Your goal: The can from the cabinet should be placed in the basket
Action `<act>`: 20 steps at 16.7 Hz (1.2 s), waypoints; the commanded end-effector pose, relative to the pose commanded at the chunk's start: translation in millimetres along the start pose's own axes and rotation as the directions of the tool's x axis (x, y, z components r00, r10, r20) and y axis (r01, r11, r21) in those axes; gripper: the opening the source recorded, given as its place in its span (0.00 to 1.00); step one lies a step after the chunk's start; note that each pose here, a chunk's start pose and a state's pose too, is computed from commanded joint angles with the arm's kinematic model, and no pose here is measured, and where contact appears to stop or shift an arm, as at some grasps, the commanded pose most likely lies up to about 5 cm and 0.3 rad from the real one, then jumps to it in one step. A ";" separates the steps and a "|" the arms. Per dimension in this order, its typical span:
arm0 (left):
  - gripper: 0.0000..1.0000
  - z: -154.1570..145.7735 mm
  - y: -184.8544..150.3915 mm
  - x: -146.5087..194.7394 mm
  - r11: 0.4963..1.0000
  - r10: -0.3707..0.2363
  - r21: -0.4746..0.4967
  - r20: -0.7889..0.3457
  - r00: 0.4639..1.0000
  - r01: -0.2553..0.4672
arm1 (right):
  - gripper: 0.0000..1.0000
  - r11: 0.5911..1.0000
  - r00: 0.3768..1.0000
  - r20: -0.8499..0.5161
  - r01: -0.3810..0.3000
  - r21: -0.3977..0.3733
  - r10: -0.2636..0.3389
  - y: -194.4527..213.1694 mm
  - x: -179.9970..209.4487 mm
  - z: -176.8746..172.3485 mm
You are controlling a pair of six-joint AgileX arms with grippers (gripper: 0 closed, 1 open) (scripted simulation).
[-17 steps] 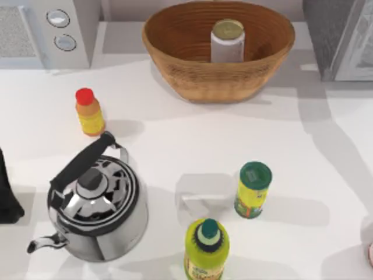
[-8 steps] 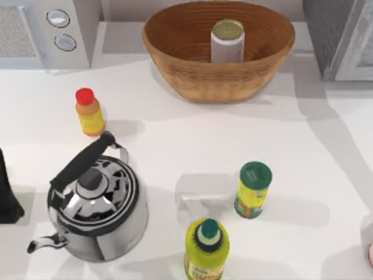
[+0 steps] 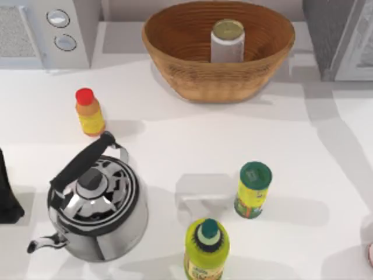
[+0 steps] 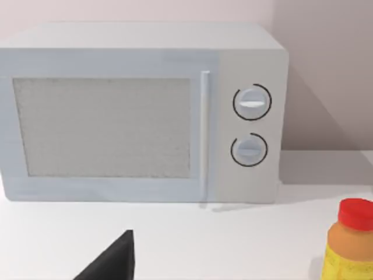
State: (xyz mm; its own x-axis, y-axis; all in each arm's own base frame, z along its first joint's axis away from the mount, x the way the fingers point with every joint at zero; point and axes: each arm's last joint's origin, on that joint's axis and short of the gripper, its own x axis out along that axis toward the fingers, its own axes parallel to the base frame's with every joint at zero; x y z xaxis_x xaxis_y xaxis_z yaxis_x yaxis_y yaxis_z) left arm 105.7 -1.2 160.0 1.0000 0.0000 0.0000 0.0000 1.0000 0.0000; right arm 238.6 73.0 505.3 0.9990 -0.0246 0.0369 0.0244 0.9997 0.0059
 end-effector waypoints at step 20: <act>1.00 0.0 0.0 0.0 1.000 0.000 0.000 0.000 1.000 0.000 | 1.00 1.000 0.999 -0.044 -0.023 -0.005 0.023 -78.9 -143.5 -334.3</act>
State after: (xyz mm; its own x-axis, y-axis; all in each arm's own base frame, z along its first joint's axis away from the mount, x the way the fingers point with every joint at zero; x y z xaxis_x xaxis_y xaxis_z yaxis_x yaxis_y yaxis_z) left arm 105.7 -1.2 160.0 1.0000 0.0000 0.0000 0.0000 1.0000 0.0000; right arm 105.7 -0.7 165.4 1.0000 -0.0013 -0.0073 0.0013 1.0000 -0.0005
